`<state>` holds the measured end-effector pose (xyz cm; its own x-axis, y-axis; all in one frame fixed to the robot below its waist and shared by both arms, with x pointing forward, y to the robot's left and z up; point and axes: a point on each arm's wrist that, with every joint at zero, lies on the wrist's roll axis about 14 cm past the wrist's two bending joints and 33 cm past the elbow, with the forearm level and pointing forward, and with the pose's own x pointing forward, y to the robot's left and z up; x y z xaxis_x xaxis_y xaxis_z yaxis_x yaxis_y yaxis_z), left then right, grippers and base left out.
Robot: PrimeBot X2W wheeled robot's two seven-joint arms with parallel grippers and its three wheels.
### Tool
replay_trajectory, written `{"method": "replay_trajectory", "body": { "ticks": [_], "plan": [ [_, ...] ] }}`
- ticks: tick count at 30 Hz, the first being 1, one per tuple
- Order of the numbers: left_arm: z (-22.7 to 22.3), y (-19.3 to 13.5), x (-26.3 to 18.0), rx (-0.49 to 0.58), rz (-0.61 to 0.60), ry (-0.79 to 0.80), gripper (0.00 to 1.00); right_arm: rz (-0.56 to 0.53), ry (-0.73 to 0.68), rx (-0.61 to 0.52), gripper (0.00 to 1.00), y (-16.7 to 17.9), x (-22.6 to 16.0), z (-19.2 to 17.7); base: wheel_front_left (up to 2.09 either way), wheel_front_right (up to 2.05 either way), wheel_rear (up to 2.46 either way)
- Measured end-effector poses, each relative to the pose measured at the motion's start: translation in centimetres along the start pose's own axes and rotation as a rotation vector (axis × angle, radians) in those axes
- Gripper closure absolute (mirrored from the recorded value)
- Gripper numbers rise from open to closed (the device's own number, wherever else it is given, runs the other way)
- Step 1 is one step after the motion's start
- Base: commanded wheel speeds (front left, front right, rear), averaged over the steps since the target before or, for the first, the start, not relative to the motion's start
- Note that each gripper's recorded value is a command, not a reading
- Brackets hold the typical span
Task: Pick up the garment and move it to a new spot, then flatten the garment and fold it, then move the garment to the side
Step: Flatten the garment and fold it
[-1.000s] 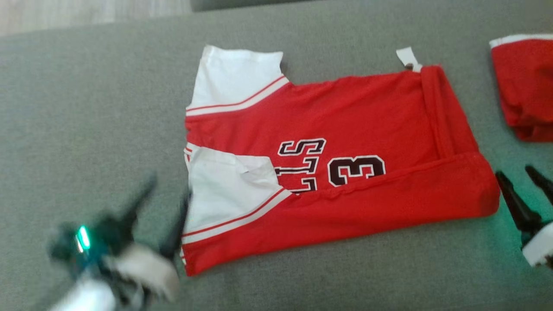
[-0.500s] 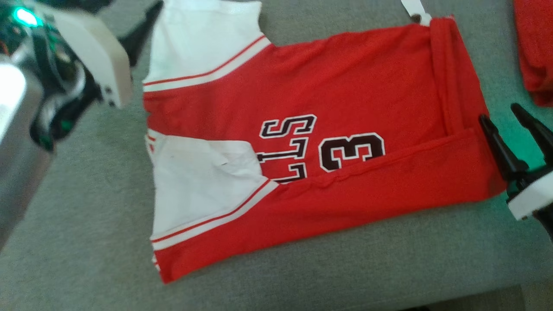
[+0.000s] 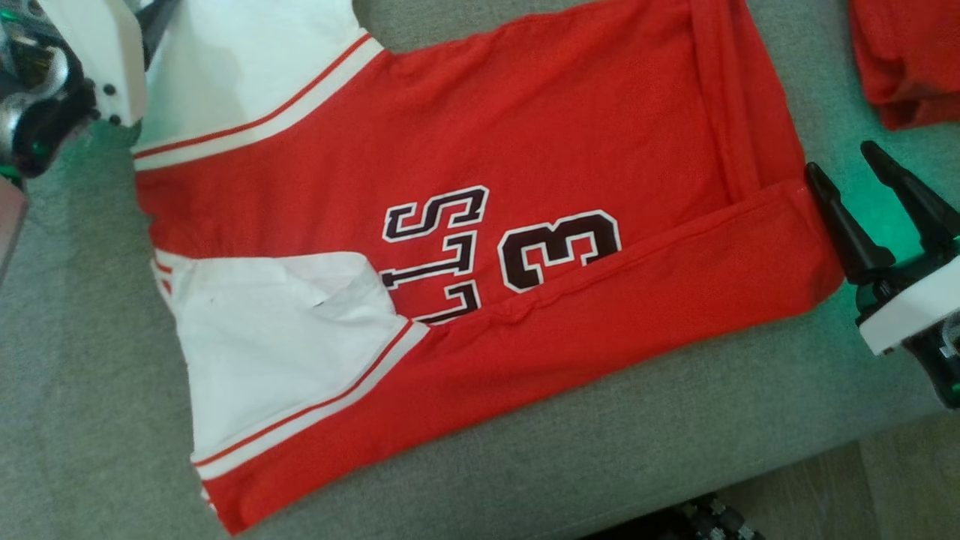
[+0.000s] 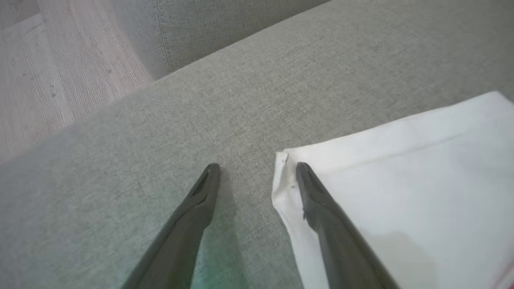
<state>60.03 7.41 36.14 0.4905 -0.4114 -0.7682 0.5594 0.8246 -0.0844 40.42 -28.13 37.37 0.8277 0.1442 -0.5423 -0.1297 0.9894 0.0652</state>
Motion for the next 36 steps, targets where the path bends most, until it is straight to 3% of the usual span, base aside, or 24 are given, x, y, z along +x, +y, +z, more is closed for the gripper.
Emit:
{"method": "replay_trajectory", "body": {
  "ticks": [3,4,5,6,11,15,19,25,33,35,36],
  "plan": [
    [0.4,0.0,0.8,0.007,-0.011,-0.007,0.0,-0.016,0.008,0.003,0.0,-0.5,-0.1,-0.4,0.0,0.0,0.0],
    [0.5,0.0,0.9,0.011,-0.015,-0.009,0.53,-0.02,0.012,0.003,0.0,-0.6,-0.1,-0.6,0.0,0.0,0.0],
    [0.5,-0.1,0.9,0.014,-0.016,-0.01,0.82,-0.022,0.013,0.003,0.0,-0.7,-0.1,-0.6,0.0,0.0,0.0],
    [0.5,-0.2,1.0,0.022,-0.023,-0.012,1.0,-0.024,0.013,0.003,0.0,-0.7,-0.1,-0.6,0.0,0.0,0.0],
    [0.6,-0.6,0.9,0.058,-0.035,-0.031,1.0,-0.015,-0.023,-0.014,0.0,-0.7,0.8,0.8,0.0,0.0,0.0],
    [1.1,-0.6,0.4,0.081,-0.027,-0.05,1.0,0.063,-0.101,-0.041,0.0,1.1,3.4,5.9,0.0,0.0,0.0],
    [1.1,-1.0,-0.3,0.102,-0.031,-0.056,1.0,0.159,-0.027,-0.06,0.0,3.8,6.3,8.1,0.0,0.0,0.0],
    [1.9,-1.3,-1.4,0.126,-0.036,-0.088,1.0,0.189,0.099,-0.042,0.0,5.3,9.5,7.4,0.0,0.0,0.0],
    [1.8,-1.1,-2.1,0.143,-0.029,-0.103,1.0,0.136,0.154,-0.059,0.0,3.8,11.0,6.9,0.0,0.0,0.0],
    [1.7,-1.2,-2.2,0.145,-0.032,-0.101,1.0,0.136,0.164,-0.053,0.14,3.9,11.2,6.7,0.0,0.0,0.0],
    [1.6,-1.3,-2.2,0.143,-0.034,-0.101,1.0,0.138,0.167,-0.05,0.3,4.0,11.3,6.6,0.0,0.0,0.0]
  ]
}}
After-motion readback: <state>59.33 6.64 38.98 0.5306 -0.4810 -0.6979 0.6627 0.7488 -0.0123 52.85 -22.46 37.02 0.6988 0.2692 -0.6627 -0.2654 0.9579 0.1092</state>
